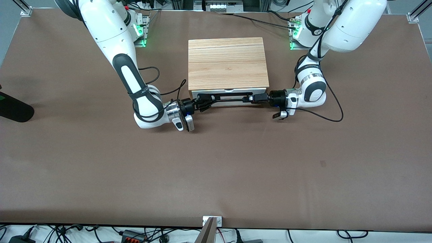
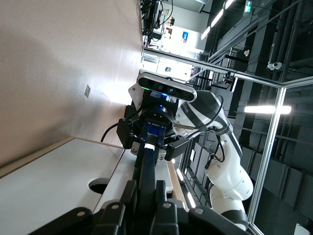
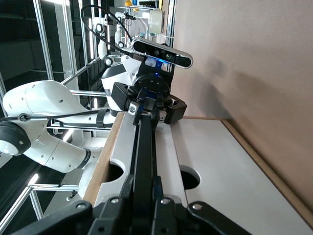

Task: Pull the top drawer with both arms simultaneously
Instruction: 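Pull the handle outward with both grippers, sliding the drawer open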

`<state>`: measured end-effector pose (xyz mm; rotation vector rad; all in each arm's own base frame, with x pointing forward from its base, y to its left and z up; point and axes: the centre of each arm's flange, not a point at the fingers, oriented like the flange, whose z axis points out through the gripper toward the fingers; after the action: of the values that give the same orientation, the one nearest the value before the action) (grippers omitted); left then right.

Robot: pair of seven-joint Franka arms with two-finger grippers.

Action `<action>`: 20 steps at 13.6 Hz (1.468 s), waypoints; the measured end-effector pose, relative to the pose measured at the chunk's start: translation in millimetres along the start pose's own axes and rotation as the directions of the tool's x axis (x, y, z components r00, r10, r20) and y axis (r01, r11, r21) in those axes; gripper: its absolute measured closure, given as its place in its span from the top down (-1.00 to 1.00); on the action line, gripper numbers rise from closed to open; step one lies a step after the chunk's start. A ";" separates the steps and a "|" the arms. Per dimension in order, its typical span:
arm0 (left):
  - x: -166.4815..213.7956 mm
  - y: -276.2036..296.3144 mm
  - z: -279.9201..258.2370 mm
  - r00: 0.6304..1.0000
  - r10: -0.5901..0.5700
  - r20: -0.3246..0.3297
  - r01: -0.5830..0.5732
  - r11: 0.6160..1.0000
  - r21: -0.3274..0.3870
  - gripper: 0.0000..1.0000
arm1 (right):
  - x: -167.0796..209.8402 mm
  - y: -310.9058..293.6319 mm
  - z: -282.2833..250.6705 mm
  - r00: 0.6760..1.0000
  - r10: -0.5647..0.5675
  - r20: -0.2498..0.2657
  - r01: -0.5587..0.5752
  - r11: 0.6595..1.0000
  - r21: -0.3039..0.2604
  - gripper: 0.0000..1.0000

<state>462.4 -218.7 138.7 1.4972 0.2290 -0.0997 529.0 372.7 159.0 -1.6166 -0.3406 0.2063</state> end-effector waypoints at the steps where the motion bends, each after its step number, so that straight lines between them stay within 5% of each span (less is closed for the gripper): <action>1: 1.1 0.3 -0.9 1.000 0.002 -0.004 -0.002 1.000 -0.001 -0.62 | 2.8 0.1 0.1 1.000 -0.005 0.000 0.005 1.000 0.000 -0.65; 20: 65.2 17.4 -0.8 0.980 0.183 -0.072 -0.182 0.983 0.030 -0.64 | 65.5 4.3 -18.6 0.994 -0.094 -0.060 0.092 0.995 -0.040 -0.65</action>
<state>529.5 -211.6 141.8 1.5394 0.1496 0.1012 597.1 377.3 160.9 -1.6357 -0.3736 0.0793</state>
